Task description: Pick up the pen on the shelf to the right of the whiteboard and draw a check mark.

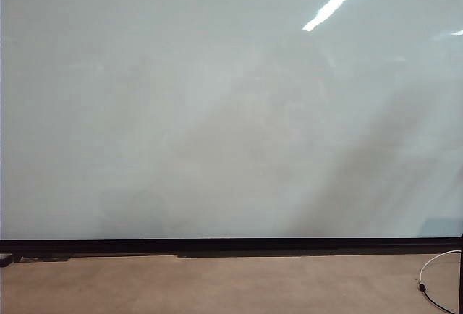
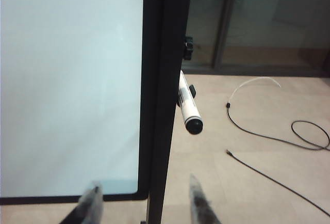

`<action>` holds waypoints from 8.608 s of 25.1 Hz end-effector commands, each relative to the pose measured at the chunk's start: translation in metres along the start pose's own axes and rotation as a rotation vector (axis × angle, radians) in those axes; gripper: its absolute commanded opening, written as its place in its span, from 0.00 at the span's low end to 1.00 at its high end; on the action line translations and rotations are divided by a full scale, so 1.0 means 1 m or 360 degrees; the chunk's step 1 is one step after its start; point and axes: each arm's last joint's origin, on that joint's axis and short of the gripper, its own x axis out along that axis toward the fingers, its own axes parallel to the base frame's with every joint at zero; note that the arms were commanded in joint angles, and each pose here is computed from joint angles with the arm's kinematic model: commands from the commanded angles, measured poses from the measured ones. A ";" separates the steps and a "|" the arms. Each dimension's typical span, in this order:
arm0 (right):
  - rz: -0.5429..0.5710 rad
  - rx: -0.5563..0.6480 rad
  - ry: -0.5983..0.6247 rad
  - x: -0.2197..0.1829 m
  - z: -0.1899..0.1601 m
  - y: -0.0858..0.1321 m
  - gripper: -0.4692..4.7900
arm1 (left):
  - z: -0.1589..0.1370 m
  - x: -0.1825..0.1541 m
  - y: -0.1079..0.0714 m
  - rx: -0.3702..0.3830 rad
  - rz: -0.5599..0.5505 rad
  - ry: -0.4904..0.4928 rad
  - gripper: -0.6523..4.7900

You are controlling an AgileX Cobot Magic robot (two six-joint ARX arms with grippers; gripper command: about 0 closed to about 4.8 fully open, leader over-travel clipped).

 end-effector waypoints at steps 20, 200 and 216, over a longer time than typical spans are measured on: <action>0.0026 -0.0047 -0.0136 0.039 -0.007 -0.020 0.50 | 0.002 0.000 0.000 0.0007 0.0000 -0.0015 0.11; -0.0217 0.0169 -0.0471 -0.005 0.013 0.038 0.08 | 0.001 0.000 0.000 0.0007 0.0000 -0.0013 0.11; 0.0675 0.0612 -0.0416 -0.020 0.024 0.109 0.08 | 0.002 0.000 0.000 0.0007 0.0000 -0.0015 0.11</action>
